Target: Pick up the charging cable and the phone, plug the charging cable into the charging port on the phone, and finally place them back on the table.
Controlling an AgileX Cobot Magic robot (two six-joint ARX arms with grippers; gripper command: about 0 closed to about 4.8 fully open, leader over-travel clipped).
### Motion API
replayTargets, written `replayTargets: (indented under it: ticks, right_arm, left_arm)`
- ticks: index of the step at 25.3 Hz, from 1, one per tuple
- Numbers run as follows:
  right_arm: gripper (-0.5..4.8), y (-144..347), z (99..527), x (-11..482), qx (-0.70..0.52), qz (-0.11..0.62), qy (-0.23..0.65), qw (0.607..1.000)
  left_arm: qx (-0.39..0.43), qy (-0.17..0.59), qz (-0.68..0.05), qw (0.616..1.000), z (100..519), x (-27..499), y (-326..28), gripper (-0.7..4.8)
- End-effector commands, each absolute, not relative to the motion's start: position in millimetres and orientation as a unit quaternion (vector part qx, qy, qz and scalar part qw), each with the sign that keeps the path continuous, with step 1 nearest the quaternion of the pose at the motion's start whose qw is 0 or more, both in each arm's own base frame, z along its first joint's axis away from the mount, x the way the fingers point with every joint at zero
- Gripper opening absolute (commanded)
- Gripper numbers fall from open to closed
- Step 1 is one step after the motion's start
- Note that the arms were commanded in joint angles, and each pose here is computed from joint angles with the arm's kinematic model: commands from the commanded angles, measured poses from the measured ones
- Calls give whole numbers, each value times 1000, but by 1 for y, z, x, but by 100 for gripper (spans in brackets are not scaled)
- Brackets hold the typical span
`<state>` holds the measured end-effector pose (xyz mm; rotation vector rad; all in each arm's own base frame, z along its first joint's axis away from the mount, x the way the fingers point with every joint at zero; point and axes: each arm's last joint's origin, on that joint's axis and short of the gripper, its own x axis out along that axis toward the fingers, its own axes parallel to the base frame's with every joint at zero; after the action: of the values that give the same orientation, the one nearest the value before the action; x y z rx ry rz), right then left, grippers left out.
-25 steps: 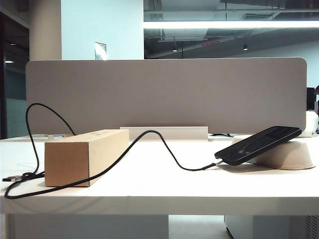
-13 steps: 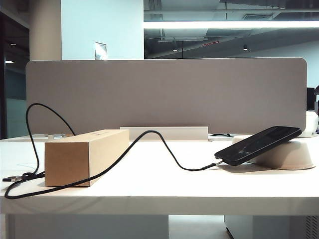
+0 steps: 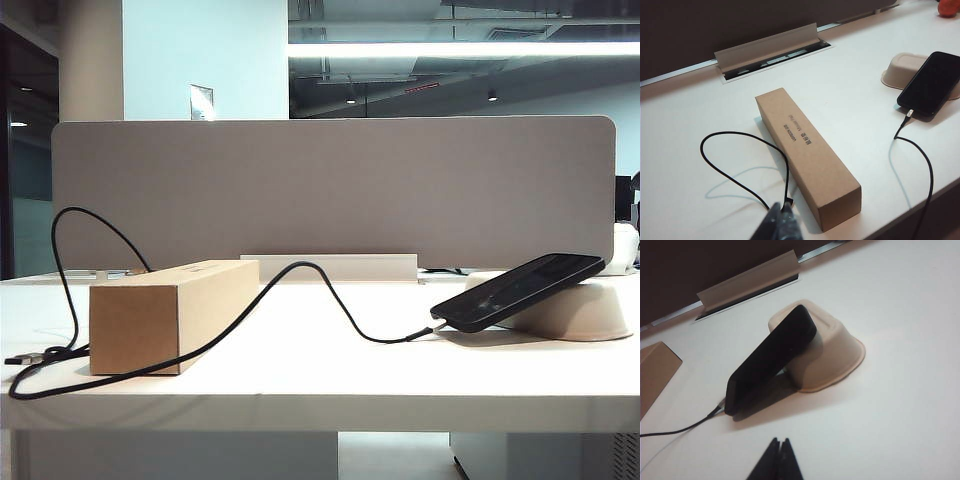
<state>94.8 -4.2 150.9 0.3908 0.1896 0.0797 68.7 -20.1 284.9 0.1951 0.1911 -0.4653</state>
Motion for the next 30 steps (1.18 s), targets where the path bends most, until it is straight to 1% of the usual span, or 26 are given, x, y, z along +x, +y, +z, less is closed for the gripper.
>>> replayTargets:
  ticks: [1,18,19,22,26,28,29,30]
  right_arm:
    - [-6,-5,150,95,194,28,89,977]
    - [-5,-5,150,95,194,28,88,977]
    - [-5,-5,150,95,194,28,88,977]
    - [-5,-5,150,95,194,28,88,977]
    - [-5,-5,150,95,194,28,88,977]
    - [-5,-5,150,95,194,28,88,977]
    - [-5,-5,150,95,193,28,88,977]
    - [-5,-5,150,95,193,28,88,977]
  left_arm:
    - [97,82,-229,965,287,69,-20,-6]
    - [97,84,-229,965,287,69,-20,-6]
    - [112,79,-224,965,287,69,-20,-6]
    - [104,82,-208,969,284,71,-19,-6]
    - [86,55,-189,977,267,80,-18,-6]
    - [36,13,-139,990,241,90,-12,-6]
    - [21,6,-126,992,234,91,-9,-6]
    - [-8,-8,-98,995,219,94,-4,-6]
